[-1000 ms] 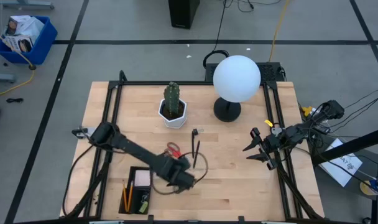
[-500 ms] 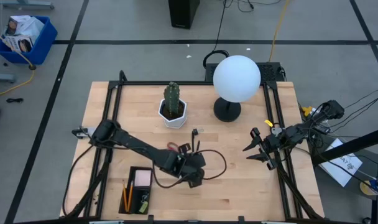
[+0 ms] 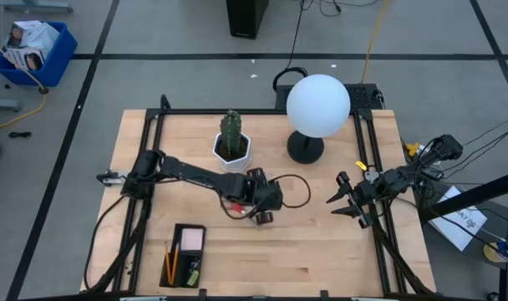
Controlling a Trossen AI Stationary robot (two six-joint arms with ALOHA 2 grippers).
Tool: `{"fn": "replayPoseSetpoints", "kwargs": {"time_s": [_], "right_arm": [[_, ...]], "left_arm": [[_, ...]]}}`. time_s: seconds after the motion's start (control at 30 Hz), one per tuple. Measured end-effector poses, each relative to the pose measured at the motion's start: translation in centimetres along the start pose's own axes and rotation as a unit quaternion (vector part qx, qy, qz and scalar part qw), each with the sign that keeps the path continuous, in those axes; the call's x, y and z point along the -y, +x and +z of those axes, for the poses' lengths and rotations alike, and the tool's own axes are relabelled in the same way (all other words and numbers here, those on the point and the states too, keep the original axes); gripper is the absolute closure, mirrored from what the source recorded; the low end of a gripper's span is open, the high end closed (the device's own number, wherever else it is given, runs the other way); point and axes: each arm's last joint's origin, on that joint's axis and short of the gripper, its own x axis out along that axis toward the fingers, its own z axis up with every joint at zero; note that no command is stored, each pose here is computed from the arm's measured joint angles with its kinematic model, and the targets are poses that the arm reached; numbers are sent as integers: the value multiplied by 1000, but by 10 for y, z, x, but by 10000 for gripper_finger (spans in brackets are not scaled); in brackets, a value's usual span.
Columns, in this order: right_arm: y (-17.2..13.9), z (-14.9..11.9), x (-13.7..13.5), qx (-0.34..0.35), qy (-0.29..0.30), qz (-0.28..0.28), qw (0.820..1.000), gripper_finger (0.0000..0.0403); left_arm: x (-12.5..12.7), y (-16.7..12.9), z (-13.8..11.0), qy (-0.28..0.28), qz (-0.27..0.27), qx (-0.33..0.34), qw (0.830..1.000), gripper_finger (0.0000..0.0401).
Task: Pick and place office supplies into organizer
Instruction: Put the binder clip in the desk organizer
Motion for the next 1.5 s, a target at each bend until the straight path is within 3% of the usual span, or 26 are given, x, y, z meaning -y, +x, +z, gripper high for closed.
{"fn": "replayPoseSetpoints", "kwargs": {"time_s": [0.13,0.23,0.37,0.53,0.73,1.07,1.23,1.4,1.5], "right_arm": [[0,0,0,0,0,0,1000,250],[0,0,0,0,0,0,1000,250],[0,0,0,0,0,0,1000,250],[0,0,0,0,0,0,1000,250],[0,0,0,0,0,0,1000,250],[0,0,0,0,0,0,1000,250],[0,0,0,0,0,0,1000,250],[0,0,0,0,0,0,1000,250],[0,0,0,0,0,0,1000,250]], "left_arm": [[-6,2,-4,47,-37,-38,998,248],[-9,2,-10,58,-32,-67,996,254],[-9,2,-8,19,-19,-59,998,259],[-10,3,-6,41,-21,-50,998,259],[-10,3,-3,-31,-23,-34,999,256],[0,1,-5,16,-6,-20,1000,256],[26,12,-27,95,-34,-14,995,256],[43,15,-46,129,-78,-24,988,256],[50,9,-45,124,-92,-6,988,256]]}}
